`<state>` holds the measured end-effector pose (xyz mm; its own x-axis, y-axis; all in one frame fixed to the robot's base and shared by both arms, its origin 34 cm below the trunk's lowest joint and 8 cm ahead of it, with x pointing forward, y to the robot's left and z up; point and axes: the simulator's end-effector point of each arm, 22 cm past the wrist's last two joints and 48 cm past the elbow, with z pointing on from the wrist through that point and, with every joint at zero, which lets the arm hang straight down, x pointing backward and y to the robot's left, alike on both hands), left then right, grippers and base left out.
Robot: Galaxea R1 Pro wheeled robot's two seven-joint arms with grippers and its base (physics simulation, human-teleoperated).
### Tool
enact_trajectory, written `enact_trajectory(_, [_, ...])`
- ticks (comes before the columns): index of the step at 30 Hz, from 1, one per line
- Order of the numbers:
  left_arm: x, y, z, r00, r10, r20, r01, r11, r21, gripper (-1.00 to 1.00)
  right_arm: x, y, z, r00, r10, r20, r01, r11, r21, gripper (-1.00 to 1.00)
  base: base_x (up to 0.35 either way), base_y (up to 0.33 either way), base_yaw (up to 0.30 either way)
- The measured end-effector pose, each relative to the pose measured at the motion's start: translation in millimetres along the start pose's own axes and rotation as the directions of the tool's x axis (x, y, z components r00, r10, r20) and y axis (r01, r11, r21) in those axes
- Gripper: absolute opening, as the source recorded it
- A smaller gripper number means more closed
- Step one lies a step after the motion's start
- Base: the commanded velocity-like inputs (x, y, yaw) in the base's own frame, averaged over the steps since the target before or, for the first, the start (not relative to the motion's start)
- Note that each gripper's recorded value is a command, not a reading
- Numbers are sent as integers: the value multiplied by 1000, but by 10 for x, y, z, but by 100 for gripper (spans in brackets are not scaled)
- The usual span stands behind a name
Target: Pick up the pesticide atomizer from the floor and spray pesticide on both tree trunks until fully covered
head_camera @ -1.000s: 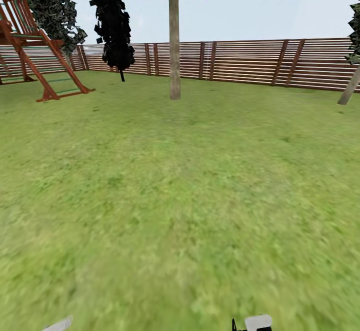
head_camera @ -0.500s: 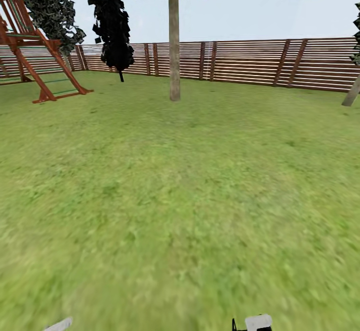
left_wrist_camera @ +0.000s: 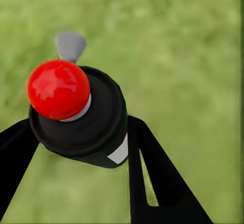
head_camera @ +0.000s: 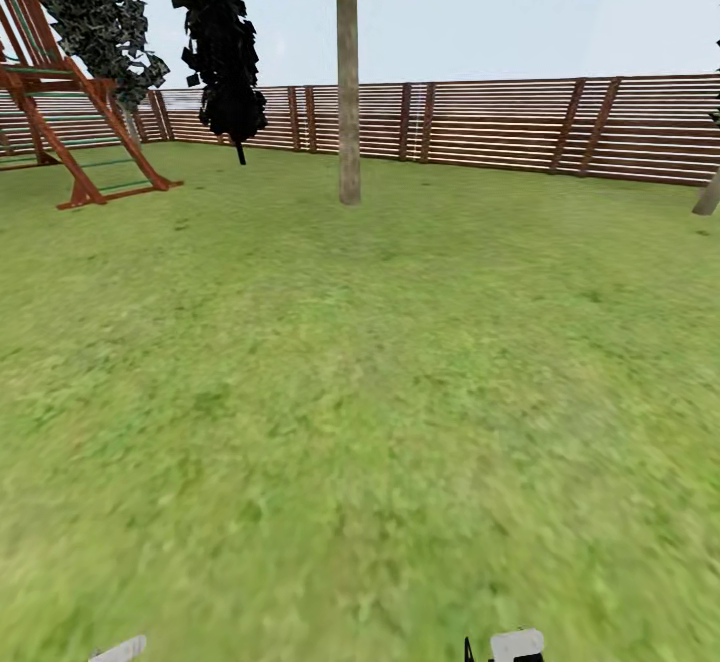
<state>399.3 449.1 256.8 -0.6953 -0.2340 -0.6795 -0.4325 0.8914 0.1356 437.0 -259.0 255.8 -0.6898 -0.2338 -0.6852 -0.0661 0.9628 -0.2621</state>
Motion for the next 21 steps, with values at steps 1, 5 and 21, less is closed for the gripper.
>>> enact_trajectory(1, [0, 0, 0, 1000, 0, 0, 0, 1000, 0, -100, 0, 0, 0, 1000, 0, 0, 0, 1000, 0, 100, 336, 0, 0])
enact_trajectory(5, [0, 0, 0, 1000, 0, 0, 0, 1000, 0, -100, 0, 1, 0, 1000, 0, 0, 0, 1000, 0, 100, 336, 0, 0])
enact_trajectory(21, [0, 0, 0, 1000, 0, 0, 0, 1000, 0, -100, -1, 0, 0, 1000, 0, 0, 0, 1000, 0, 100, 336, 0, 0])
